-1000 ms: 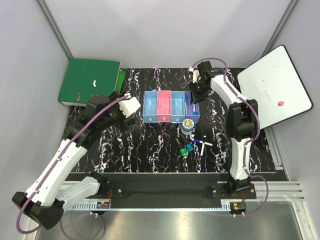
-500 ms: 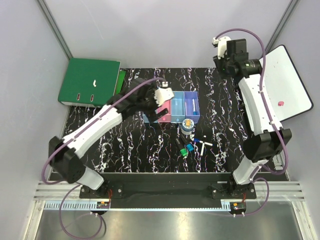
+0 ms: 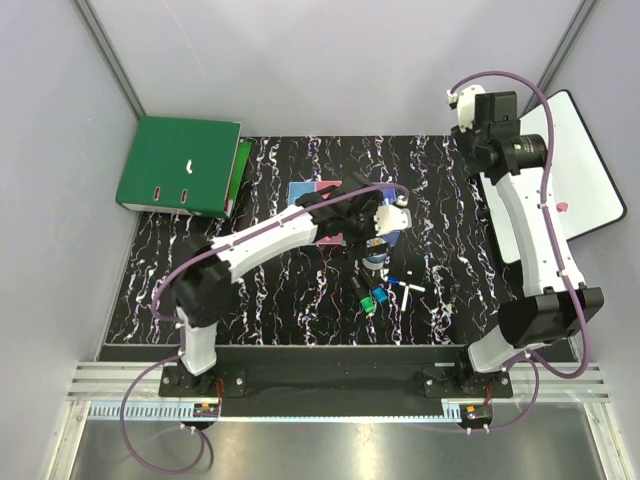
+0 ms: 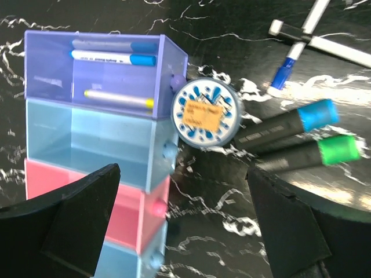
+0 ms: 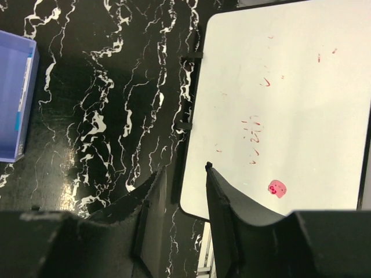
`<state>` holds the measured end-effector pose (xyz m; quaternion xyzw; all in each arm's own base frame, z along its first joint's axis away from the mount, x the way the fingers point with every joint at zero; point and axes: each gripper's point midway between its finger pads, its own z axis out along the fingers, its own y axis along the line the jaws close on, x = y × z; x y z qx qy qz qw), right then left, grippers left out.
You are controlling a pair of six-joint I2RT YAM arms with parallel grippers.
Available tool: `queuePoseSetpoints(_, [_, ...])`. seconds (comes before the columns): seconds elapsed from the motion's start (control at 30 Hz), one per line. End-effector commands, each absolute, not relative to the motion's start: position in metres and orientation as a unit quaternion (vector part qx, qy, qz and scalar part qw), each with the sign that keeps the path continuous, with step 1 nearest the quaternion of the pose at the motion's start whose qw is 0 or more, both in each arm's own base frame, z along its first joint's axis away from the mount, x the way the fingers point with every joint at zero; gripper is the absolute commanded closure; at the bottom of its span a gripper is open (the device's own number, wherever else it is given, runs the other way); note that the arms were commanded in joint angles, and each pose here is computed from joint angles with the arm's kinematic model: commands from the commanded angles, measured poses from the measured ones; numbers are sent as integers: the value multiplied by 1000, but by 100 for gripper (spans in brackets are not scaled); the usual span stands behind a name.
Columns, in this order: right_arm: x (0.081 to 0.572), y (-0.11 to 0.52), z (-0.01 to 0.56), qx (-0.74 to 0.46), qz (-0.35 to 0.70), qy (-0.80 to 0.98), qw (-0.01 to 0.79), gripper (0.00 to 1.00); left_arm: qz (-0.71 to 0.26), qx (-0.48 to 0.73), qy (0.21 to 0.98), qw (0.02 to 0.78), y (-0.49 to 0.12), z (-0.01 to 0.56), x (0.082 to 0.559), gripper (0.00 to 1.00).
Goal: Sort the stationery into containers
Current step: Pick up the stationery from the center of the board.
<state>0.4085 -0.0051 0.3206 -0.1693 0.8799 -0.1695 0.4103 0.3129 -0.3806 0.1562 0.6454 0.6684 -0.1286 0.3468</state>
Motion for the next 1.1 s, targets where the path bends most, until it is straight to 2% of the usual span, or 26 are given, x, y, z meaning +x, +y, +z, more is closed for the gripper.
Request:
queuePoseSetpoints(0.0, [393,-24,339,-150,-192,871,426,59,-108,677,618,385,-402,166,341,3])
queuePoseSetpoints(0.13, [389,-25,339,-144,-187,872,428,59,-101,710,578,391,-405,152,345,2])
queuePoseSetpoints(0.4, [386,-29,342,-133,-187,870,436,59,-161,734,542,377,-413,145,338,2])
queuePoseSetpoints(0.53, [384,-29,341,-131,-186,871,436,59,-213,754,526,331,-414,138,318,3])
queuePoseSetpoints(0.73, [380,-29,342,-128,-185,868,442,59,-236,768,513,301,-417,131,309,4])
queuePoseSetpoints(1.07, [373,-28,346,-121,-178,866,451,60,-234,774,515,286,-419,117,311,19])
